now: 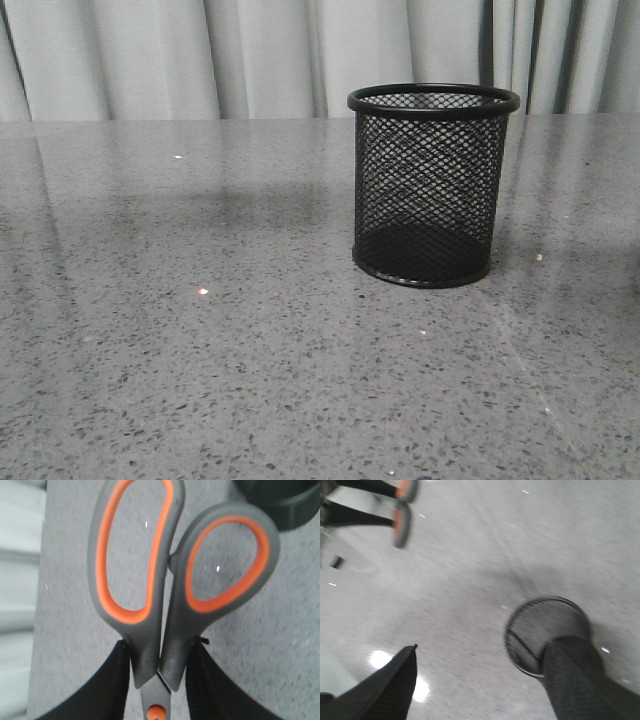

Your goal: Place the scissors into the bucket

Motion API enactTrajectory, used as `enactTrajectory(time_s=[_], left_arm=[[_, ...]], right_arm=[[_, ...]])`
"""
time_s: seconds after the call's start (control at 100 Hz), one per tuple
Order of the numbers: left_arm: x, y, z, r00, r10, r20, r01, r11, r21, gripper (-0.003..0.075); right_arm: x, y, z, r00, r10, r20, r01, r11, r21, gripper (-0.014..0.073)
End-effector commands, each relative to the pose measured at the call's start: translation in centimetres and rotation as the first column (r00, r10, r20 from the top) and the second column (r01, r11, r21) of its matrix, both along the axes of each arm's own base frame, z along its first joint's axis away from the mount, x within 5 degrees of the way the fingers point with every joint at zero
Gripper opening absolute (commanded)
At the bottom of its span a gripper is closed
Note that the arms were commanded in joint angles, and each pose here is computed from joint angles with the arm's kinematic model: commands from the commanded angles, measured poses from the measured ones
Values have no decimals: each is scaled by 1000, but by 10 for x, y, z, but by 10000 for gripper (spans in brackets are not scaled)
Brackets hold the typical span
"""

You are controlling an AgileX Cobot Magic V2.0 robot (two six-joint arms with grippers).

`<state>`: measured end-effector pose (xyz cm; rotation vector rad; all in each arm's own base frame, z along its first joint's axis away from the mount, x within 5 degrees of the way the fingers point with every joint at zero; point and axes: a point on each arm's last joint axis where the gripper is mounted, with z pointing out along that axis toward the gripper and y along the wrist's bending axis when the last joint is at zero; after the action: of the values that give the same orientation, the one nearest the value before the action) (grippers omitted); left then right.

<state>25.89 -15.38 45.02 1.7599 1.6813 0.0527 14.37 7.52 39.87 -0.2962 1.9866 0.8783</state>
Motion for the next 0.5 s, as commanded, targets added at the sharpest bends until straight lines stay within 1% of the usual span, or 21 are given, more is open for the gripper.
enactTrajectory(time_s=[0.0,0.09,0.25,0.49], left_arm=[[-24,-6,25,999,-27,42,30,997,-69,-2],[-33,-18,28,997,-54,51,58,995,-76,-2],[-48,-39,30,993,-98,64,104,990,-94,-2],[-71,-68,36,980,-161,113,179,968,-175,-2]], right_arm=[[0,2,21,996,-10,85,0,993,121,476],[0,3,24,996,-12,89,-2,987,159,476],[0,3,26,996,-18,91,0,981,192,476],[-1,4,28,996,-10,84,-10,973,230,476]])
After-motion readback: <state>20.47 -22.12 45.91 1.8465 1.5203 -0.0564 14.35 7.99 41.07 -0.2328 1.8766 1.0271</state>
